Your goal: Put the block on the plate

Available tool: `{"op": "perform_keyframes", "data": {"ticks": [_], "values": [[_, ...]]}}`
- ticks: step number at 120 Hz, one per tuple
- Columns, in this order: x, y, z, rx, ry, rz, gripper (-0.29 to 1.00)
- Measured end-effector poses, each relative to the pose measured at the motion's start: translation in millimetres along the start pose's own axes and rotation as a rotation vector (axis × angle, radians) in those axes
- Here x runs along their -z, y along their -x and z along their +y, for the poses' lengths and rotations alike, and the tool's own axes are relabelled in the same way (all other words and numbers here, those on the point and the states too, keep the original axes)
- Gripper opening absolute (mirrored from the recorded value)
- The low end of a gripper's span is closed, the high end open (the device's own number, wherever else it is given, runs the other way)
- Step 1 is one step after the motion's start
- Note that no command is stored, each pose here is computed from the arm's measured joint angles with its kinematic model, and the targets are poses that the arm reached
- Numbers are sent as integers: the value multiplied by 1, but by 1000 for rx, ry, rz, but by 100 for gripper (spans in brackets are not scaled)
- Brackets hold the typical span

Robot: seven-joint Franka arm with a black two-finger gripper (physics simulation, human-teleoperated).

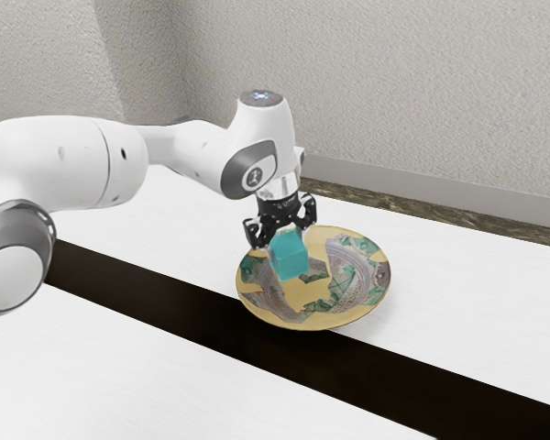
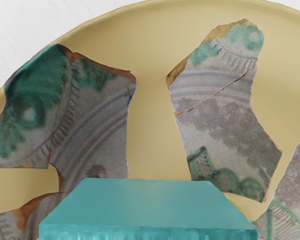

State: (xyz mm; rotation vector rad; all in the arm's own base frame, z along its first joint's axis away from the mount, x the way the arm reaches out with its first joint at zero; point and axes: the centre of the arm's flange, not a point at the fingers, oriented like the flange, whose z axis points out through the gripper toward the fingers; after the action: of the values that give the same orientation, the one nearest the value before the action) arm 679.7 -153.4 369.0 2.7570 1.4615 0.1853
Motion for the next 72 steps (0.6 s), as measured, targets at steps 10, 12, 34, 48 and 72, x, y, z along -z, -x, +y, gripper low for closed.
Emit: {"op": "perform_keyframes", "data": {"ticks": [10, 12, 34, 48, 72], "values": [[9, 3, -3, 16, 6, -2, 58], [11, 4, -4, 19, 6, -3, 59], [64, 4, -18, -16, 32, -4, 66], [93, -16, -35, -108, 26, 9, 68], [145, -67, -78, -268, 23, 50, 69]]}}
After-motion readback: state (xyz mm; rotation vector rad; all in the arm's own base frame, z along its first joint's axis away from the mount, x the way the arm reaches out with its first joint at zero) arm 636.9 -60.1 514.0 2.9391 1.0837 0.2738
